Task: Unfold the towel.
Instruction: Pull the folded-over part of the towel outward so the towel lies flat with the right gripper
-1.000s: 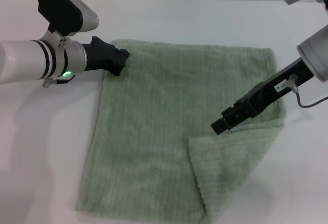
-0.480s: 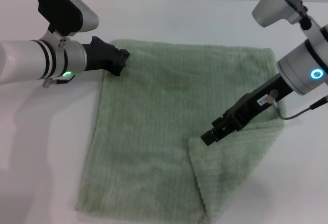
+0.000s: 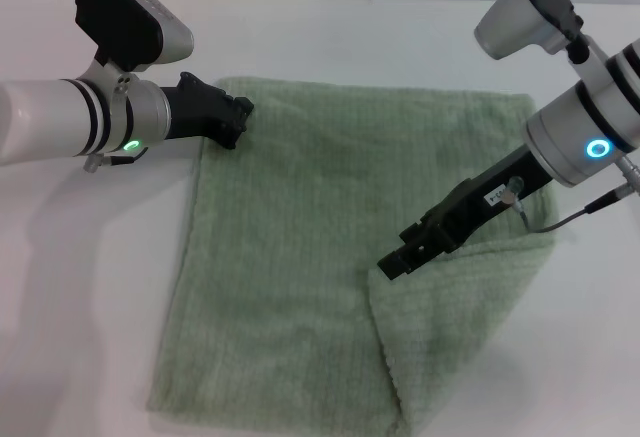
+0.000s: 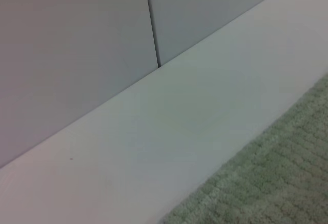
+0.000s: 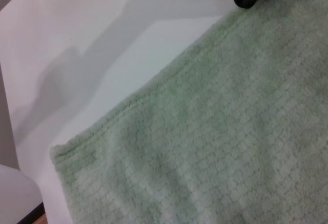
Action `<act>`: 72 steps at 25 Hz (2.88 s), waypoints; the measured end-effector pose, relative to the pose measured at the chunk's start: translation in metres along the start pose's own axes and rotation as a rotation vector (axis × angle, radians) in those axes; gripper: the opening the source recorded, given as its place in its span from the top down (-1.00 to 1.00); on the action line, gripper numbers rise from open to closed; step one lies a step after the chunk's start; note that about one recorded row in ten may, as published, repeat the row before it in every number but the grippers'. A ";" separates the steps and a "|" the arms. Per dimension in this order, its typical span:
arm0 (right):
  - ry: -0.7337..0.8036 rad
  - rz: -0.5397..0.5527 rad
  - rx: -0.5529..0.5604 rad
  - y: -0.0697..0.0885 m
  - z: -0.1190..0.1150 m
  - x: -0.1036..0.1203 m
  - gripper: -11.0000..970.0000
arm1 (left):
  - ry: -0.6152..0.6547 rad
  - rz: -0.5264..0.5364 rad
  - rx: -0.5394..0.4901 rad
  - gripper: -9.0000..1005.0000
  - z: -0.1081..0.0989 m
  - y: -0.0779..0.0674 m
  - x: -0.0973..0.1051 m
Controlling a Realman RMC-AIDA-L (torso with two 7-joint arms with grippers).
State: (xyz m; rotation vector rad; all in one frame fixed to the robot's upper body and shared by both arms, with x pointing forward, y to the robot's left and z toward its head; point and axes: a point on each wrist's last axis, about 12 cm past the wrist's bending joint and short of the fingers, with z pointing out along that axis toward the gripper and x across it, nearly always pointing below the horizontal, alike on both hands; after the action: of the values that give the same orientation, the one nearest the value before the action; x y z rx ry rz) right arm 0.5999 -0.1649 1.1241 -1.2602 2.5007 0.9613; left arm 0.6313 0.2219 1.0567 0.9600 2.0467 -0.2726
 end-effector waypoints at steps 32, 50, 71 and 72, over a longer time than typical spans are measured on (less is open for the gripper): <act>0.028 -0.018 0.016 0.002 0.018 -0.003 -0.16 | 0.002 0.001 0.001 0.98 0.000 0.000 0.001; 0.057 -0.030 0.027 0.003 0.022 -0.003 0.32 | 0.002 0.004 0.001 0.98 0.000 0.000 0.000; 0.066 -0.051 0.031 0.004 0.022 -0.005 0.91 | 0.003 0.004 -0.002 0.98 0.000 0.001 0.000; 0.066 -0.053 0.030 0.005 0.022 -0.005 0.91 | 0.003 0.004 -0.002 0.98 0.000 0.001 0.000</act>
State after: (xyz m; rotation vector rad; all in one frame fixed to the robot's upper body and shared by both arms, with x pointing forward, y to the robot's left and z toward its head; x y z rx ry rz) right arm 0.5971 -0.1461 1.1118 -1.3632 2.5077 0.8814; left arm 0.6315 0.2229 1.0568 0.9641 2.0471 -0.2670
